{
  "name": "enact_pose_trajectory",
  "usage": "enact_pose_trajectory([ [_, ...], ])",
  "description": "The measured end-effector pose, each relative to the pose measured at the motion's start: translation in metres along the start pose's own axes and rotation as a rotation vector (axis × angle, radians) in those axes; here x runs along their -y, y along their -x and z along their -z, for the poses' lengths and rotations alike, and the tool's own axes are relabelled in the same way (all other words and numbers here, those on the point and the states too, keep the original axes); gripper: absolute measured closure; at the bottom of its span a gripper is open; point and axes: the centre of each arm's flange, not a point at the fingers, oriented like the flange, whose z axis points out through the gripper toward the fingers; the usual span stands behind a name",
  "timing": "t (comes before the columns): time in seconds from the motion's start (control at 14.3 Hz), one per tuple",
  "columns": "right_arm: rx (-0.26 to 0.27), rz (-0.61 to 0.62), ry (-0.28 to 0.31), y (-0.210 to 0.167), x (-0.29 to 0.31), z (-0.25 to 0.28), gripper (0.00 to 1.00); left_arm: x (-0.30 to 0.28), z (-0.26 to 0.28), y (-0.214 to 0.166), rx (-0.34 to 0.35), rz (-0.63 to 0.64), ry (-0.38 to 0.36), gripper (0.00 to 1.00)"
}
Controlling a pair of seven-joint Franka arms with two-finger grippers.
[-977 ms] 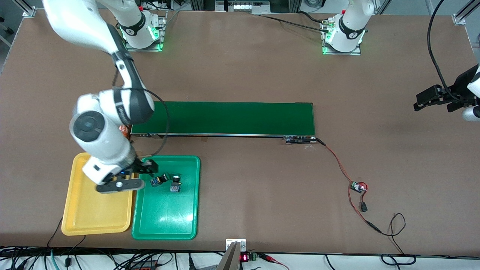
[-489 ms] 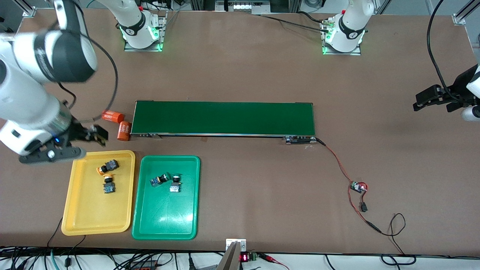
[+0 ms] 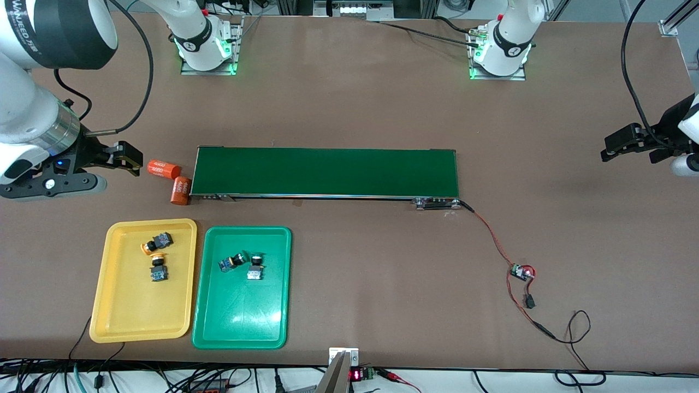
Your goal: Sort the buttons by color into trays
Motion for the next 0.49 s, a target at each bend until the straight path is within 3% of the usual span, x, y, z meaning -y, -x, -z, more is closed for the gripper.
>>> enact_pose_trajectory([
  [0.49, 0.027, -0.025, -0.023, 0.028, -0.041, 0.006, 0.00, -0.002, 0.000, 0.000, -0.001, -0.003, 0.000, 0.00],
])
